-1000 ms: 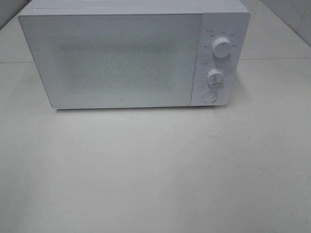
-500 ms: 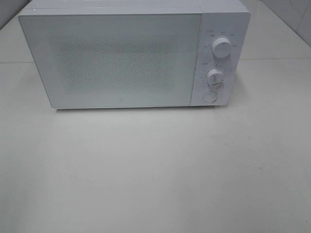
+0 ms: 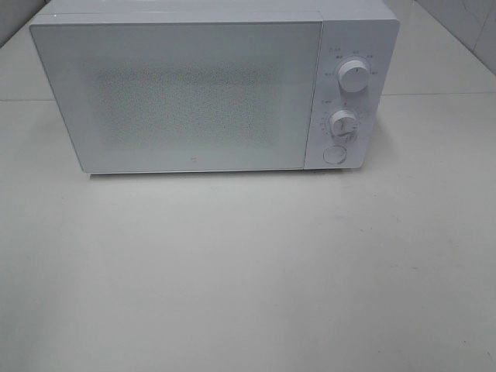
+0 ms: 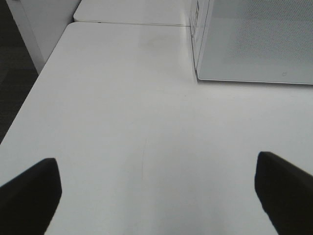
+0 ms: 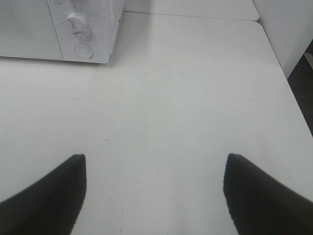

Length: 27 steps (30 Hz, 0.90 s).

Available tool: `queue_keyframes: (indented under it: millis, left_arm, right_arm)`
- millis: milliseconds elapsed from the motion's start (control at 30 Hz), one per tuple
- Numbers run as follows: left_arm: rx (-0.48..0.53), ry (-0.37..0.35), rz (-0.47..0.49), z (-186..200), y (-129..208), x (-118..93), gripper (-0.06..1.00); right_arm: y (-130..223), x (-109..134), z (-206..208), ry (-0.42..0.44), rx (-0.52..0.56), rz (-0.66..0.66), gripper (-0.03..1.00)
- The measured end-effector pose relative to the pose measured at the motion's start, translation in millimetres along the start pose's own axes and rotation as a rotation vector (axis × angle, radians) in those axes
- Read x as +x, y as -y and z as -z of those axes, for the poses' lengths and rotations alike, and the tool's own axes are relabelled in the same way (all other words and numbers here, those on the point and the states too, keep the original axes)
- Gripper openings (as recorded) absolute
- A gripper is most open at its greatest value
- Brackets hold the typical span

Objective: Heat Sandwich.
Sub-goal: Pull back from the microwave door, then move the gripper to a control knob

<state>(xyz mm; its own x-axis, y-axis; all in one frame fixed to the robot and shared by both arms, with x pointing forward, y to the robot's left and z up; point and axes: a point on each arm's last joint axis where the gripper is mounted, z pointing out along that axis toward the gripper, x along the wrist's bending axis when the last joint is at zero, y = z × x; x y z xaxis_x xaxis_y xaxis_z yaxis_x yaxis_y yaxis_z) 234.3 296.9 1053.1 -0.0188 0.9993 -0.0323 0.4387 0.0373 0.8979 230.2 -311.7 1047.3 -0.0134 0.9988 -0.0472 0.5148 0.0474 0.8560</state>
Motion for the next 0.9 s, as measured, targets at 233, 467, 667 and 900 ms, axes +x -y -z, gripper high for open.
queue_keyframes:
  millis: [233, 467, 667, 900]
  left_arm:
    - [-0.001, 0.0, 0.0, 0, 0, 0, 0.99]
    - [-0.001, 0.0, 0.0, 0, 0, 0, 0.99]
    - [-0.001, 0.0, 0.0, 0, 0, 0, 0.99]
    - [-0.001, 0.0, 0.0, 0, 0, 0, 0.99]
  right_arm:
    - [-10, 0, 1, -0.004, -0.038, -0.001, 0.75]
    - [-29, 4, -17, -0.01, -0.007, 0.015, 0.75]
    - [-42, 6, -30, -0.017, -0.014, 0.025, 0.75]
    - [-59, 11, -51, -0.029, -0.017, 0.038, 0.75]
